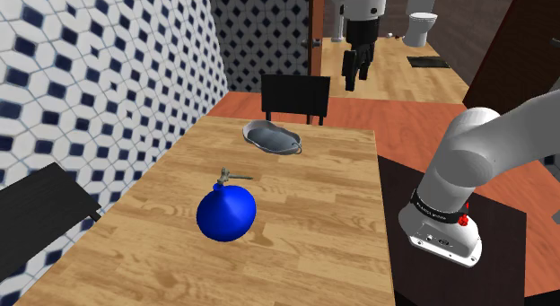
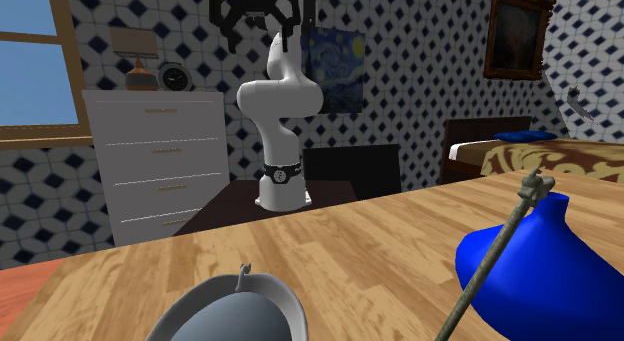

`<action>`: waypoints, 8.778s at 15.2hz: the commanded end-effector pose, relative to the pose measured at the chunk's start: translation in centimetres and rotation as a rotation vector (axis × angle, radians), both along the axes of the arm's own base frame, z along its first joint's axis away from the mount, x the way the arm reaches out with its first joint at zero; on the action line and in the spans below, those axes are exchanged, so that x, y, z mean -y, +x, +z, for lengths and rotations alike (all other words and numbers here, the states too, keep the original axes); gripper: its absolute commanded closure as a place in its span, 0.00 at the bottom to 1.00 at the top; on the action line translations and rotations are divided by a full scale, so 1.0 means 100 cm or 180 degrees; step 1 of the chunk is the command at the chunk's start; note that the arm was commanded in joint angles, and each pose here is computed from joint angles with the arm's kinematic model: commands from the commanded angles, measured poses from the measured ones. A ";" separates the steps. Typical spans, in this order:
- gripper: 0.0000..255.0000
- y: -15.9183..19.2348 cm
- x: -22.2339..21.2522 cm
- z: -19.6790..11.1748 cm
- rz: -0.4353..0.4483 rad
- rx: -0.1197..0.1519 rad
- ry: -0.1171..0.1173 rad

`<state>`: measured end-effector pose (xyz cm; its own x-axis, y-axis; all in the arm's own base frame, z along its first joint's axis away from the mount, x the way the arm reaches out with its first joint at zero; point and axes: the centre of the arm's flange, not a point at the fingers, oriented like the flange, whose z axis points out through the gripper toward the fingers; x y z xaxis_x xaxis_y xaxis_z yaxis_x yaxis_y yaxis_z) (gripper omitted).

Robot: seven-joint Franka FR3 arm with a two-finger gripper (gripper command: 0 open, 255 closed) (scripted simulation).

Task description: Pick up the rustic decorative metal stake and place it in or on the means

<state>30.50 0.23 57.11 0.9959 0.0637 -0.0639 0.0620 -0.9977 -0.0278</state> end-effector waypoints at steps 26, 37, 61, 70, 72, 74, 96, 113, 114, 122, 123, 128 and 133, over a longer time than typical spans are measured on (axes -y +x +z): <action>0.00 0.192 -0.162 -0.198 -0.2611 -0.1110 0.0681; 0.00 0.270 -0.193 -0.288 -0.3582 -0.1523 0.0934; 1.00 0.262 -0.211 -0.316 -0.3582 -0.1523 0.0934; 1.00 0.262 -0.211 -0.269 -0.3582 -0.1523 0.0934; 1.00 0.262 -0.211 -0.258 -0.3582 -0.1523 0.0934; 1.00 0.262 -0.211 -0.248 -0.3582 -0.1523 0.0934; 1.00 0.271 -0.186 -0.146 -0.3582 -0.1523 0.0934; 1.00 0.348 0.025 -0.150 -0.3582 -0.1523 0.0934; 1.00 0.353 0.037 -0.150 -0.3582 -0.1523 0.0934; 1.00 0.363 0.065 -0.183 -0.3582 -0.1522 0.0934; 1.00 0.363 0.065 -0.188 -0.3582 -0.1523 0.0934; 1.00 0.363 0.065 -0.215 -0.3582 -0.1523 0.0934; 1.00 0.363 0.065 -0.215 -0.3582 -0.1523 0.0934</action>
